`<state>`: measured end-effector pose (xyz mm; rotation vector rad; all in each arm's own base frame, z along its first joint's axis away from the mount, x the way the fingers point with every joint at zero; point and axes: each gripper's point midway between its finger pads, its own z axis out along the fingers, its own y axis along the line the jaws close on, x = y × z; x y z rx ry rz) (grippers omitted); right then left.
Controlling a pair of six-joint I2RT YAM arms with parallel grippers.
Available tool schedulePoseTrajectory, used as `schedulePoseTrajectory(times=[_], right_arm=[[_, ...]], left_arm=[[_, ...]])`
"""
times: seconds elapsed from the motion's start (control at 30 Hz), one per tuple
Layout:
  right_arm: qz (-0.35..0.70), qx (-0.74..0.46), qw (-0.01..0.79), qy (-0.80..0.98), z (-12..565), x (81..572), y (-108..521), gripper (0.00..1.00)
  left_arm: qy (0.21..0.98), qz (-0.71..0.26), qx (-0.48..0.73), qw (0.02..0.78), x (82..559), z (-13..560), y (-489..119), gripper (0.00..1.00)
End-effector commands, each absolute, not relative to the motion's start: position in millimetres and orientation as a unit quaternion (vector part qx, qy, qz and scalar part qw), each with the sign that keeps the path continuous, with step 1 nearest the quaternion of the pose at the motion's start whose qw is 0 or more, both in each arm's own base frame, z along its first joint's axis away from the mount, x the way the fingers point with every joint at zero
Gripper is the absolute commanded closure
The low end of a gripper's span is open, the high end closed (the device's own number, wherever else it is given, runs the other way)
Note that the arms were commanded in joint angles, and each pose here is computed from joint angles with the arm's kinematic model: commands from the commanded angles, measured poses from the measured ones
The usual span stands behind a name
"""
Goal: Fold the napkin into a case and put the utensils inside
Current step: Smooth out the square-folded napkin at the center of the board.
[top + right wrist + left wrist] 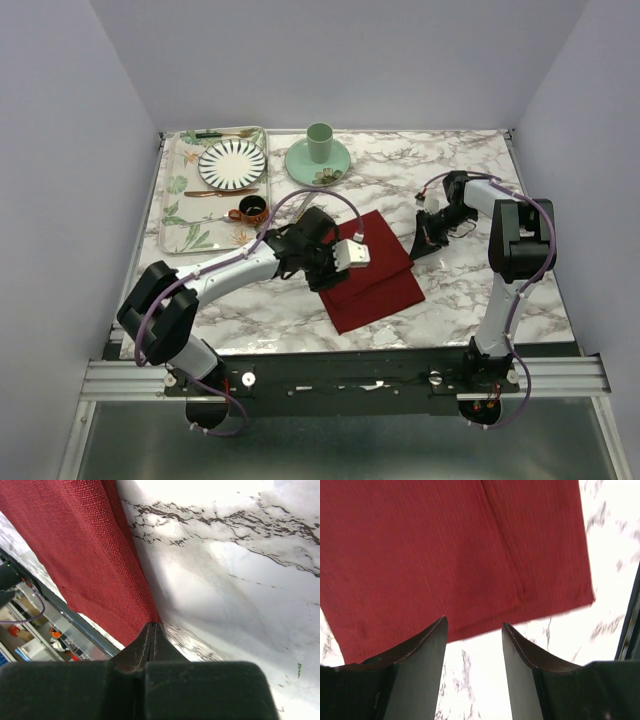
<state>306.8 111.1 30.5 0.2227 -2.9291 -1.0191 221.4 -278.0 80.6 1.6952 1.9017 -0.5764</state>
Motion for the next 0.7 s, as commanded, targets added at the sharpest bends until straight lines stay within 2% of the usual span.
schedulePoseTrajectory(times=[0.0, 0.1, 0.2, 0.4, 0.67], right_arm=[[-0.328, 0.071, 0.017, -0.942, 33, 304, 113, 0.99], [-0.330, 0.070, 0.019, -0.941, 35, 303, 114, 0.94], [-0.333, 0.069, 0.021, -0.940, 36, 302, 115, 0.93], [-0.339, 0.066, 0.023, -0.938, 36, 301, 117, 0.99], [-0.343, 0.065, 0.023, -0.937, 35, 300, 118, 0.99]], left_arm=[[0.734, -0.156, 0.580, 0.317, 235, 93, -314, 0.41], [0.743, -0.122, 0.570, 0.328, 244, 89, -327, 0.43], [0.742, -0.100, 0.574, 0.331, 246, 85, -342, 0.43], [0.729, -0.089, 0.596, 0.324, 241, 71, -369, 0.43], [0.730, -0.106, 0.600, 0.309, 234, 58, -388, 0.43]])
